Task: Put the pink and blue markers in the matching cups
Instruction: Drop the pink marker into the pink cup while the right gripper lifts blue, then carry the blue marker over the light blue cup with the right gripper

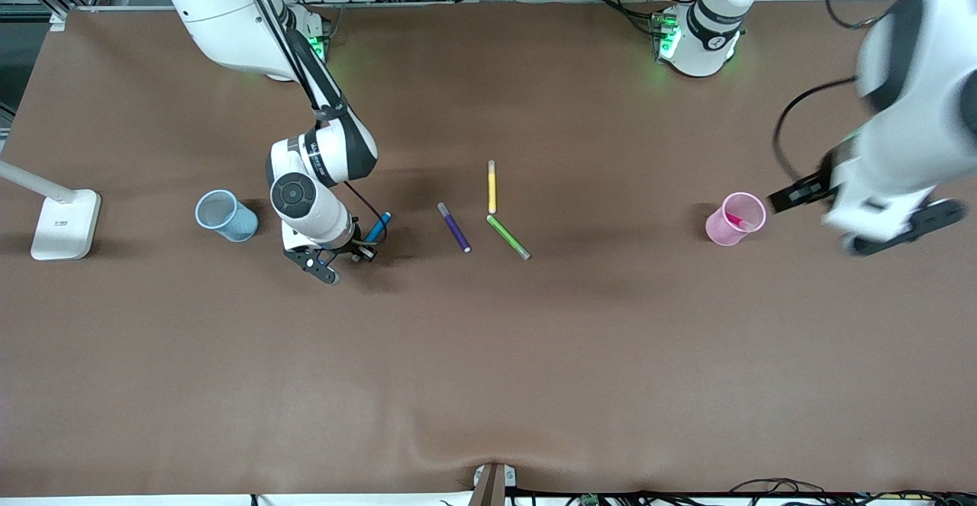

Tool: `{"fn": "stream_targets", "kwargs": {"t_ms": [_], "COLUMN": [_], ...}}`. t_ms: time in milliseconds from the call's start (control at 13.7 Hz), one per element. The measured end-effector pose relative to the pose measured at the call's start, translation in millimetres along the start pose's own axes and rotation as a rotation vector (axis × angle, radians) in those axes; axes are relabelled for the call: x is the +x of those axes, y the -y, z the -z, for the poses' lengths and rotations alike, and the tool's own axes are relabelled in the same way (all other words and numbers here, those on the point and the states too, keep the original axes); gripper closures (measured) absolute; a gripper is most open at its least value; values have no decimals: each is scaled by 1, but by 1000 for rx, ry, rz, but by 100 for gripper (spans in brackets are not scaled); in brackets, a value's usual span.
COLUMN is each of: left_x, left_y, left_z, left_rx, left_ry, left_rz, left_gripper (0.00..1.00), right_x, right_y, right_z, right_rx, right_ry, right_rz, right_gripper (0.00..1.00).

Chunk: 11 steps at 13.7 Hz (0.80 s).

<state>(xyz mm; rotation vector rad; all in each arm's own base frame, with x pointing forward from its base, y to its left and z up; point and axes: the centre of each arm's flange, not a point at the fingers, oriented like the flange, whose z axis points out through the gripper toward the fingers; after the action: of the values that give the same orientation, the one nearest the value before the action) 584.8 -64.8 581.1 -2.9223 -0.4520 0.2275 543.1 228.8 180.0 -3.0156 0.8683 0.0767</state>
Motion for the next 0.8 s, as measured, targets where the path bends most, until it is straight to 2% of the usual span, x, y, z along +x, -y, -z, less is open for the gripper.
{"fn": "stream_targets", "kwargs": {"t_ms": [219, 365, 438, 584, 803], "left_x": [-20, -25, -24, -26, -36], "left_y": [40, 45, 52, 72, 87], "left_z": [36, 41, 42, 51, 65], "left_rx": [-49, -55, -59, -75, -94], "left_ry": [-31, -33, -35, -49, -69], "left_rz": [-18, -15, -4, 23, 37], "left_gripper": [0, 0, 0, 0, 0], "right_x": [17, 51, 72, 103, 115], "right_y": [7, -2, -12, -32, -42], "right_z": [35, 84, 109, 150, 192], "right_rx": [41, 51, 51, 16, -19], "right_ry": [-30, -49, -79, -174, -301], "right_rz": [74, 162, 224, 388, 613], "right_gripper": [83, 83, 83, 83, 83]}}
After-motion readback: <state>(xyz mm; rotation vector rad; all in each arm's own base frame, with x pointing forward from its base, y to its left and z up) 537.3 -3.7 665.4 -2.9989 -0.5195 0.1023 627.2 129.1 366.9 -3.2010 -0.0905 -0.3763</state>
